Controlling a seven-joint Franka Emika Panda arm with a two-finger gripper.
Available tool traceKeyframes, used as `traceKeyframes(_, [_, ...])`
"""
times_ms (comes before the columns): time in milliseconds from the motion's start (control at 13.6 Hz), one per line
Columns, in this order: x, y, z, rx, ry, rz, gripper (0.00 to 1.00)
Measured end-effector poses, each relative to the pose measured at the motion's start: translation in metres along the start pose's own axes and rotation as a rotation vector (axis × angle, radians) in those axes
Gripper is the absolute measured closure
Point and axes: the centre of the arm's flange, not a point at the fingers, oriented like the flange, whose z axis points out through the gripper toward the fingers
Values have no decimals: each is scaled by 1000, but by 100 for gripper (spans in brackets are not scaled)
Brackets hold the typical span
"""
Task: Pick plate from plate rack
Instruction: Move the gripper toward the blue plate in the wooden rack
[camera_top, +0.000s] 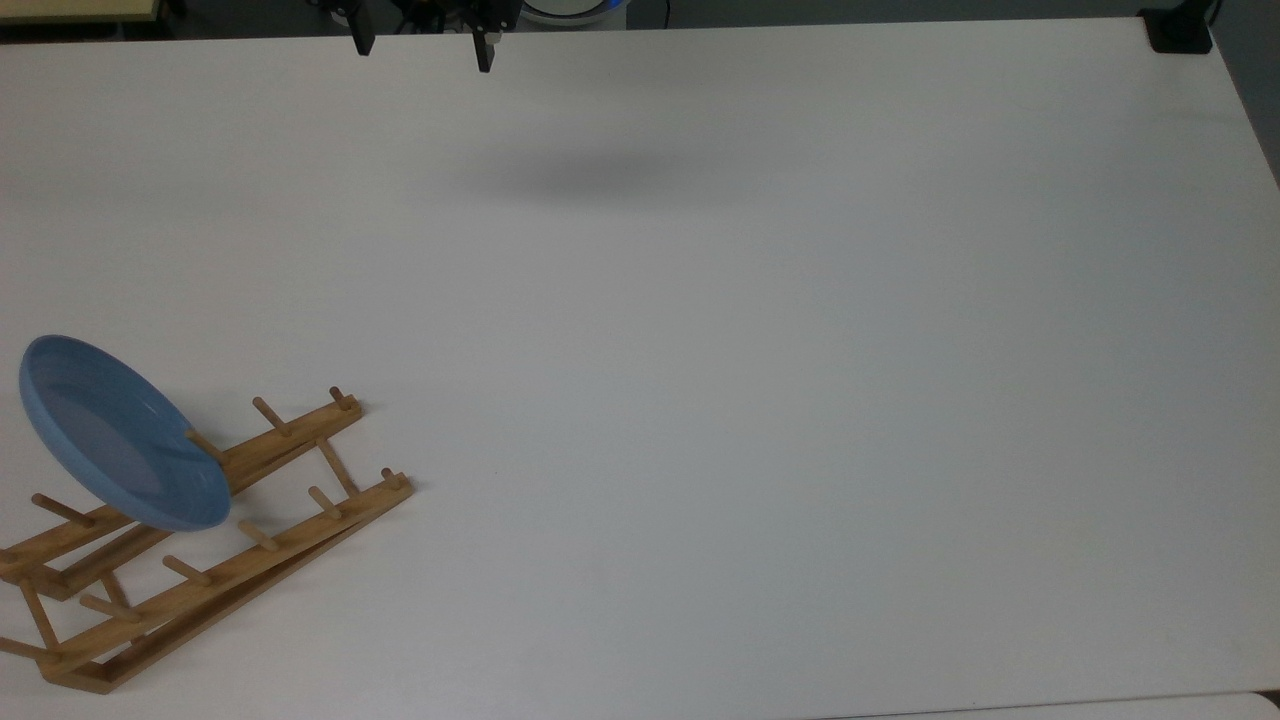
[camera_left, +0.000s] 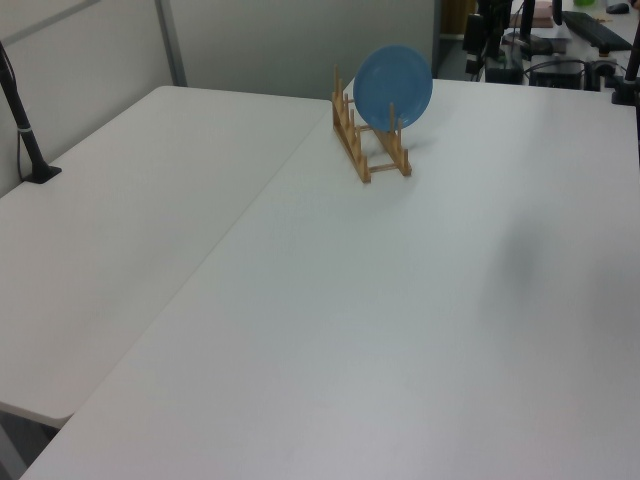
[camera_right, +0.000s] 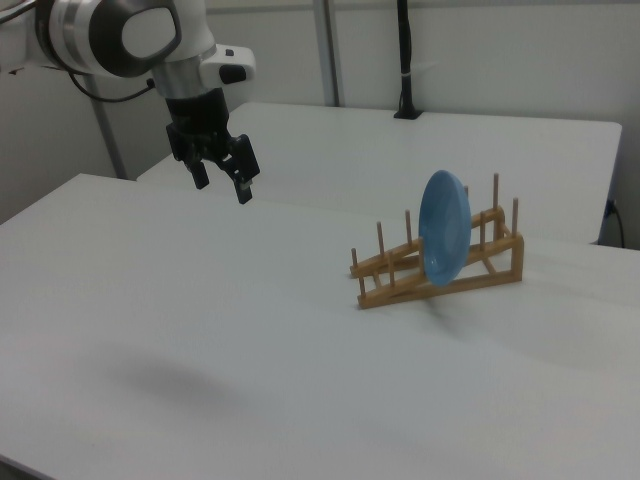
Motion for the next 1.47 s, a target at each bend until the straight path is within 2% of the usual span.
traceKeyframes(953, [-2,1,1,-1,-20,2,0])
traceKeyframes(1466, [23,46,-17,-26,121,60,0])
